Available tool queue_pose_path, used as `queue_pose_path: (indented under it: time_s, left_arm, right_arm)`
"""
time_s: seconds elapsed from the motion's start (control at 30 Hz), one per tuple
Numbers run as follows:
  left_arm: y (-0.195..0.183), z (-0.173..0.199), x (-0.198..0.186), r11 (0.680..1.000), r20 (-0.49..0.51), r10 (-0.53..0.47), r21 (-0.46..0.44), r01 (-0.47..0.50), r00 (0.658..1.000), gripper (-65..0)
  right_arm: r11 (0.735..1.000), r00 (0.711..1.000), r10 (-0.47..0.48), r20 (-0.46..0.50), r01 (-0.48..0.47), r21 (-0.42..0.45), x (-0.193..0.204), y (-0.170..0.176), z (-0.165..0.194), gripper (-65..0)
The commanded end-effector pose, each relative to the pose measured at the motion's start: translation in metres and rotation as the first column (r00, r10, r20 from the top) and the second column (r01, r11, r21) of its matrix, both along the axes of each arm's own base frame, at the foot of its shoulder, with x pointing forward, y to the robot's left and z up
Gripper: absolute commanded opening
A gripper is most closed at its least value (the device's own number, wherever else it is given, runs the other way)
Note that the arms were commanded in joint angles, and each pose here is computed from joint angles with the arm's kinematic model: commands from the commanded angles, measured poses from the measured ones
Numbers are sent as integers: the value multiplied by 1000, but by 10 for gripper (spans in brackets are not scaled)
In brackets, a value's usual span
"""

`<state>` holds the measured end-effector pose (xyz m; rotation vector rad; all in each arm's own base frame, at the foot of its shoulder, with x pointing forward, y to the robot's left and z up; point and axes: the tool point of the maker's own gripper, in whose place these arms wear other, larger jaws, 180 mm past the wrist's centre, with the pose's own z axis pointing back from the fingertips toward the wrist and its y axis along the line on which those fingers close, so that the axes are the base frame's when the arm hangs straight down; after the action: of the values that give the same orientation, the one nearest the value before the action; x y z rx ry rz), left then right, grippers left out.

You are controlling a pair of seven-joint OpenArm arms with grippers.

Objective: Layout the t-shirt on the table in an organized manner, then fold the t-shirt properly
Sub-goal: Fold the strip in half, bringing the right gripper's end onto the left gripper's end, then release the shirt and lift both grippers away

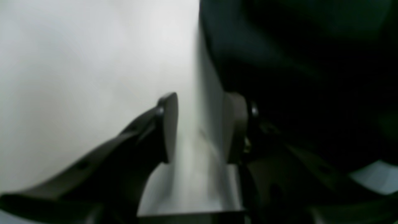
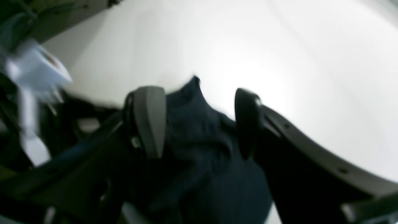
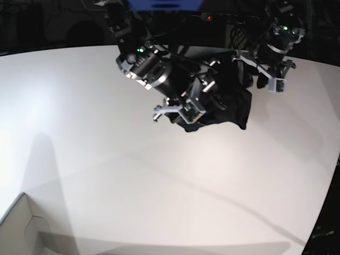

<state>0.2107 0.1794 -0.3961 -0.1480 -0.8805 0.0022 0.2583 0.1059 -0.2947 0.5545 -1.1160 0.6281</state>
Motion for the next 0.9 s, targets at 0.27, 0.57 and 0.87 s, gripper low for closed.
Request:
queue_pose_path:
  time_s: [0.27,0.57,0.87]
  left_arm:
    - [29,38,-12,997,91,71,28,-74,993,-413]
    - [121,69,-43,949,171,297,54,-310,939,-413]
    - [167,95,-50,921,243,358,66,-384,902,-413]
  right_arm:
    - [1000,997,-28,-67,29,12,0,-5,-24,-291]
    - [1000,995,7,-104,-6,4,-7,5,-39,-329]
    - [961,960,272,-72,-266,83,-80,84,-9,-411]
